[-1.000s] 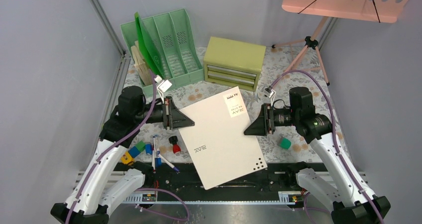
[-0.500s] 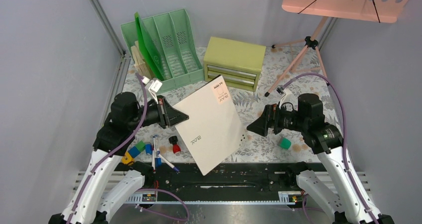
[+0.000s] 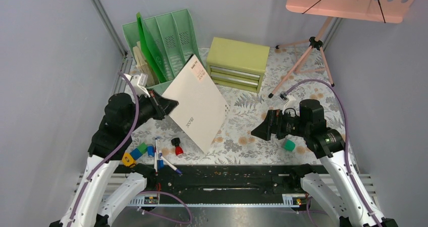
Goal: Organize the desk
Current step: Place the folder in the storage box.
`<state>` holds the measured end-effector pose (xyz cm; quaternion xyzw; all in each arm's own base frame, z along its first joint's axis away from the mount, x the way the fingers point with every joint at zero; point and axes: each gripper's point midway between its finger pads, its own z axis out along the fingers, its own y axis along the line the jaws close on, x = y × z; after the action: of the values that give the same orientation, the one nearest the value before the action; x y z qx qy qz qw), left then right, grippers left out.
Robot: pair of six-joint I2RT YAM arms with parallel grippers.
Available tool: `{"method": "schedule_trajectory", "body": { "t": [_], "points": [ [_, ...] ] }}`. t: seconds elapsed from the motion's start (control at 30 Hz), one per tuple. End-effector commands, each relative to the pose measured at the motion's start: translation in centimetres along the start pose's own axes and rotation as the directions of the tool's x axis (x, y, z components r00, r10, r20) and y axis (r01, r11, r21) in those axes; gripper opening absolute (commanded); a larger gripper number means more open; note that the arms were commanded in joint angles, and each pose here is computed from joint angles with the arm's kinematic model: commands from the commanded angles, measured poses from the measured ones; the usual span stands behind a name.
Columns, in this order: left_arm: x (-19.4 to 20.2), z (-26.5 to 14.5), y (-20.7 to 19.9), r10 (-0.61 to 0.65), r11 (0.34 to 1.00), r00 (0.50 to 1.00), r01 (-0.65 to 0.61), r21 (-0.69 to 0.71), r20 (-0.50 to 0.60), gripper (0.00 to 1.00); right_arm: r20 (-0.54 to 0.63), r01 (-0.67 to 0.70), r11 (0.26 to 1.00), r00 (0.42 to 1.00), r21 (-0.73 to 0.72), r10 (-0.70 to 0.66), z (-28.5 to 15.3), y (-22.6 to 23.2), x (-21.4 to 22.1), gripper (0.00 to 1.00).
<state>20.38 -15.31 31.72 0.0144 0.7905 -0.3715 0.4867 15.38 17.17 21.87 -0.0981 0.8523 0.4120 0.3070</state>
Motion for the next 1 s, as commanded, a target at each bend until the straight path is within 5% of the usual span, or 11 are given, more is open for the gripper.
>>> {"method": "schedule_trajectory", "body": {
  "t": [0.0,0.53,0.97],
  "points": [
    [-8.6,-2.2,-2.0,0.07,0.997,0.948,-0.059,-0.047,0.309,0.0,0.012,-0.005,1.0,1.0,0.024,0.004,0.0,-0.7,0.4,0.99],
    [-19.2,-7.3,0.3,0.302,0.91,0.763,-0.051,-0.411,0.572,0.0,-0.027,-0.011,0.996,1.0,0.089,0.014,-0.3,-2.3,2.4,0.99],
    [-23.3,-6.4,1.0,0.408,0.833,0.739,-0.061,-0.55,0.536,0.0,-0.039,-0.039,0.995,0.998,0.091,0.042,-0.1,-2.6,3.1,0.99]
  ]
}}
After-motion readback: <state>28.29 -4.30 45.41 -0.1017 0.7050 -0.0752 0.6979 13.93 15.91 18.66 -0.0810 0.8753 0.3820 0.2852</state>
